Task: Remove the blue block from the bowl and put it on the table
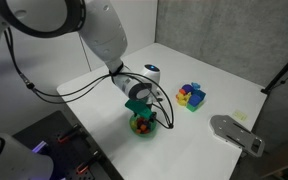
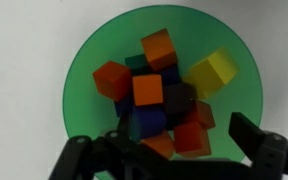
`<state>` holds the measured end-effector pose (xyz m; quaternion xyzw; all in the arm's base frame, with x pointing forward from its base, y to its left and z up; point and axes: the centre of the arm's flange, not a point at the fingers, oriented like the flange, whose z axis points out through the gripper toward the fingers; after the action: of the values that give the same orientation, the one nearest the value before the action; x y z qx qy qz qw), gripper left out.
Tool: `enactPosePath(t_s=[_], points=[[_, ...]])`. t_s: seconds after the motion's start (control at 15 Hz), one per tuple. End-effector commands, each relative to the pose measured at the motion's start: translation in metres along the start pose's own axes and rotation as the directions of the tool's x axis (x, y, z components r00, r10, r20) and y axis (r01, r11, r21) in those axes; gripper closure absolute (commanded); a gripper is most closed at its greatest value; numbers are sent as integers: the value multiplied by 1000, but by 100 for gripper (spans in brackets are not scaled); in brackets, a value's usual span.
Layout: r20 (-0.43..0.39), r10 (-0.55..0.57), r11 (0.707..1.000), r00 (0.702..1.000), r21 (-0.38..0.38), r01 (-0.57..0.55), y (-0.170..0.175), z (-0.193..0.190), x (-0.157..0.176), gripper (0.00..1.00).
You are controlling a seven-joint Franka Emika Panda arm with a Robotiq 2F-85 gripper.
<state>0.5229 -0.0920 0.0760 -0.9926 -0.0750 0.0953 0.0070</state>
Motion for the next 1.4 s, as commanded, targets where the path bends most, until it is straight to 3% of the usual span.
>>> enactPosePath(t_s=[0.0, 0.13, 0.2, 0.47, 0.73, 0.8, 1.0, 1.33], points=[[7, -31, 999, 999, -15, 31, 6, 4, 3, 0], [11, -36, 999, 999, -19, 36, 7, 6, 2, 0], [13, -37, 999, 999, -19, 37, 7, 7, 2, 7], [19, -33, 999, 999, -21, 33, 8, 9, 1, 51], [11, -33, 999, 999, -33, 33, 12, 2, 3, 63], [10, -35, 999, 999, -33, 36, 11, 1, 3, 74], [6, -39, 999, 999, -37, 40, 10, -3, 4, 71], [-9, -43, 998, 999, -48, 43, 6, -18, 10, 83]])
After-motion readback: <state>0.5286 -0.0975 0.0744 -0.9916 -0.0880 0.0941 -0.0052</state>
